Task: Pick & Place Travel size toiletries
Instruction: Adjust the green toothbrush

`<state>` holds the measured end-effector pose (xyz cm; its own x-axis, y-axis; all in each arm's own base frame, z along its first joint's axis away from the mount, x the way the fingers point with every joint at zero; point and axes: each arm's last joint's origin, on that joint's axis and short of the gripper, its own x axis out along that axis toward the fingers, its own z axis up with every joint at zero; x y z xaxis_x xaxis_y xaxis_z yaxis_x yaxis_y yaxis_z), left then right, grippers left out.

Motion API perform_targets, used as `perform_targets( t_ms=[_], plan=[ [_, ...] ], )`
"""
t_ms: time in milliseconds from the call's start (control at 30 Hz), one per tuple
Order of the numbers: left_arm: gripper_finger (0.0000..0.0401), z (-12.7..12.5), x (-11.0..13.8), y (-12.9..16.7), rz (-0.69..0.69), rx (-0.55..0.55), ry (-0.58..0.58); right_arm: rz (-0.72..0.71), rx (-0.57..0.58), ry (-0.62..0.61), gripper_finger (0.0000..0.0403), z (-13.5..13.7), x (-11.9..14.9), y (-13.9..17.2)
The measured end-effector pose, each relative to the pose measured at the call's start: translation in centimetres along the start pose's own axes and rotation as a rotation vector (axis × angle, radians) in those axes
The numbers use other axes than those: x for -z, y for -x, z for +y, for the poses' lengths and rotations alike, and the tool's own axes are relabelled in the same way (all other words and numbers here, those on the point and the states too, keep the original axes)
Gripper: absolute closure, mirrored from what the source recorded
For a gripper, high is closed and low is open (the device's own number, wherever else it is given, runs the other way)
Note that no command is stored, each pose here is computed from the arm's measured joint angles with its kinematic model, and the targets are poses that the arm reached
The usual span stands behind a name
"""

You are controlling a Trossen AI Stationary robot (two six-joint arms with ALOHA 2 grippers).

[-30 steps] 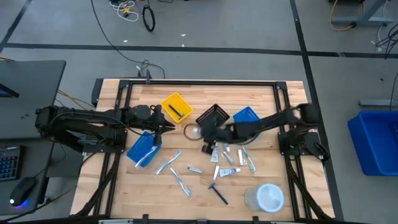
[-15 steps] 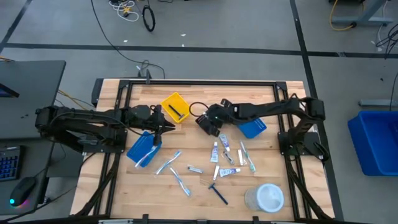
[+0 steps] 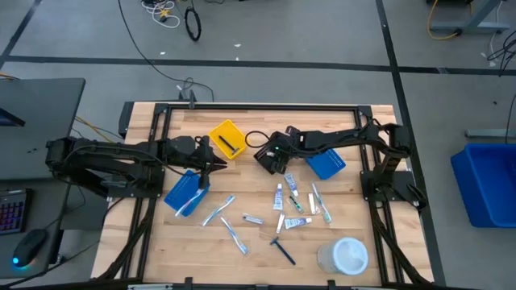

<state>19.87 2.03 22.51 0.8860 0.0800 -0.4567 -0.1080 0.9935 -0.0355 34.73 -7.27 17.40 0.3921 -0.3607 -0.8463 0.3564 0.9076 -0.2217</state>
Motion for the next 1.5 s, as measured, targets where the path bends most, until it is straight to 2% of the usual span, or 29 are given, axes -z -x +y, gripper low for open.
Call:
perform_targets(
  t_ms=[100,200,300,433,533,600,733,933,1067,1200,1333,1500],
  plan=[
    [0.034,0.0,0.0,0.0,0.0,0.0,0.0,0.007,-0.005,0.012,0.0178,0.1,0.0,0.8],
    [0.034,0.0,0.0,0.0,-0.001,0.0,-0.003,0.026,-0.016,0.021,0.017,0.4,-0.6,3.0],
    [0.034,0.0,0.0,0.0,-0.001,0.0,-0.039,0.083,-0.032,-0.041,0.0173,0.8,-0.8,5.6],
    [0.034,0.0,0.0,0.0,-0.002,0.0,-0.047,0.167,-0.165,-0.189,0.0188,1.5,-0.1,8.2],
    [0.034,0.0,0.0,0.0,-0.003,0.0,-0.047,0.316,-0.287,-0.285,0.02,2.6,1.0,9.2],
    [0.034,0.0,0.0,0.0,-0.003,0.0,-0.048,0.423,-0.306,-0.309,0.0207,3.5,2.0,9.7],
    [0.034,0.0,-0.1,0.0,-0.007,0.0,-0.049,0.546,-0.252,-0.301,0.0219,5.3,4.0,10.4],
    [0.034,0.0,-0.1,0.0,-0.009,0.0,-0.049,0.657,-0.164,-0.366,0.0228,7.5,7.4,9.9],
    [0.034,0.0,-0.1,0.0,-0.008,0.0,-0.049,0.738,-0.069,-0.455,0.0228,8.2,10.0,9.3],
    [0.034,0.0,-0.1,0.0,-0.008,0.0,-0.049,0.819,-0.036,-0.518,0.0222,8.7,12.2,8.7],
    [0.034,0.0,-0.1,0.0,-0.008,0.0,-0.046,0.813,-0.04,-0.554,0.0216,9.3,13.6,7.9],
    [0.034,0.0,-0.1,0.0,-0.008,0.0,-0.037,0.784,-0.075,-0.563,0.0209,9.7,13.8,7.5]
  ],
)
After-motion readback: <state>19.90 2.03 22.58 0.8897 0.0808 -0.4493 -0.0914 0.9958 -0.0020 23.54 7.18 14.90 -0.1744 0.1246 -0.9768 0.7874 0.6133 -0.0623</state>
